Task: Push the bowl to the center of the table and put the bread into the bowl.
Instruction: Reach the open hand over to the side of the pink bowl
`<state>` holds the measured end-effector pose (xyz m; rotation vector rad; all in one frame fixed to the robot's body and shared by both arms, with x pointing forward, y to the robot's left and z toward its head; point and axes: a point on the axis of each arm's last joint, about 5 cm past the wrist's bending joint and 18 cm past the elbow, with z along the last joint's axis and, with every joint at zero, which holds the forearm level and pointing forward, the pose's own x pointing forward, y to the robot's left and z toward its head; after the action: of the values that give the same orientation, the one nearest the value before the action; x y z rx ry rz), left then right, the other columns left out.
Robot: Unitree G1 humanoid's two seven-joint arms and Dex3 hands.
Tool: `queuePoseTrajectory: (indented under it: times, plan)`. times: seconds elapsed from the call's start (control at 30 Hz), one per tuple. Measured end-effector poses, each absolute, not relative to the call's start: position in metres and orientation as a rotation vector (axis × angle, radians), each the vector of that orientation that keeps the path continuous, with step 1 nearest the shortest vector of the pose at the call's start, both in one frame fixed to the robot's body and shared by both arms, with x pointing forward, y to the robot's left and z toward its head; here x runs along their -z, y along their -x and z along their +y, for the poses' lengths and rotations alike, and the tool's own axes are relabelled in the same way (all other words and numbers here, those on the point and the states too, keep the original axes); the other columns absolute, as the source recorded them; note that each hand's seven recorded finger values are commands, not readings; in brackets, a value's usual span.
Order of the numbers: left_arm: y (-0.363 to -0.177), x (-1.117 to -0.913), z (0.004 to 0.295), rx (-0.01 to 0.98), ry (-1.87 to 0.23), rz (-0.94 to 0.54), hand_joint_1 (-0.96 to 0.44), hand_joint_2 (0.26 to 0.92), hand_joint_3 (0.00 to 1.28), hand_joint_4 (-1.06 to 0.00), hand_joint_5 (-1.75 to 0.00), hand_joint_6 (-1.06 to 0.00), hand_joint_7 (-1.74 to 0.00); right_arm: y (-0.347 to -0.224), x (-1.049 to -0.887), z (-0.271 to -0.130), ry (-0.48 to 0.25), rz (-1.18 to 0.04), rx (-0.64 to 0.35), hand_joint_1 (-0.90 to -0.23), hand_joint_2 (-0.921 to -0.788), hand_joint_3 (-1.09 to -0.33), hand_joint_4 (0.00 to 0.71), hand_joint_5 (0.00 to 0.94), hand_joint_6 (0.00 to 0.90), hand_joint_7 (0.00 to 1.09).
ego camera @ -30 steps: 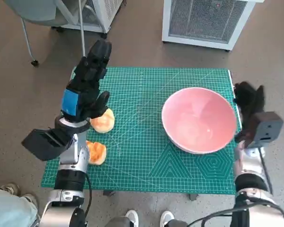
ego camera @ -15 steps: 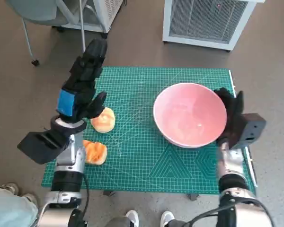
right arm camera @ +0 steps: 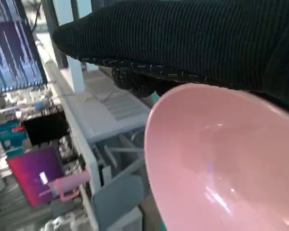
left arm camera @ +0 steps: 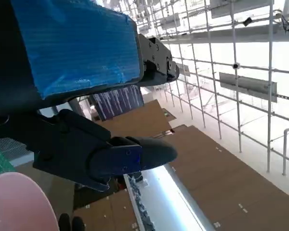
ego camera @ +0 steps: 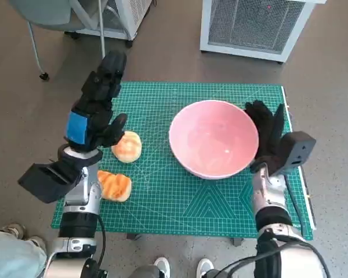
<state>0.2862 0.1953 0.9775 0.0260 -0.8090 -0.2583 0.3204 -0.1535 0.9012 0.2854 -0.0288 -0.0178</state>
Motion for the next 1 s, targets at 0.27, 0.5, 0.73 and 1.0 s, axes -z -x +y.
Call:
queuePoseTrajectory:
  times: [0.27,0.5,0.73,1.0]
  plan:
    - [-0.285,-0.976,0.196,0.257,-0.019,-0.794,-0.68,0.921,0.53,-0.13,0.0,-0.26,0.0,-0.321,-0.903,-0.144,-0.29,-0.033,-0.035,-0.632,-0.921,-0.911,0.251,0.008,0.186,0.35]
    - [-0.285,-0.977,0.196,0.255,-0.018,-0.796,-0.68,0.921,0.53,-0.13,0.0,-0.26,0.0,-0.321,-0.903,-0.139,-0.27,-0.03,-0.074,-0.632,-0.921,-0.906,0.253,0.007,0.192,0.35]
    - [-0.285,-0.977,0.196,0.254,-0.018,-0.795,-0.67,0.921,0.53,-0.14,0.0,-0.26,0.0,-0.322,-0.903,-0.139,-0.255,-0.033,-0.103,-0.626,-0.921,-0.905,0.256,0.007,0.191,0.35]
    - [-0.285,-0.976,0.196,0.253,-0.015,-0.786,-0.67,0.921,0.52,-0.14,0.0,-0.27,-0.01,-0.324,-0.909,-0.148,-0.198,-0.077,-0.093,-0.625,-0.921,-0.904,0.254,0.004,0.186,0.34]
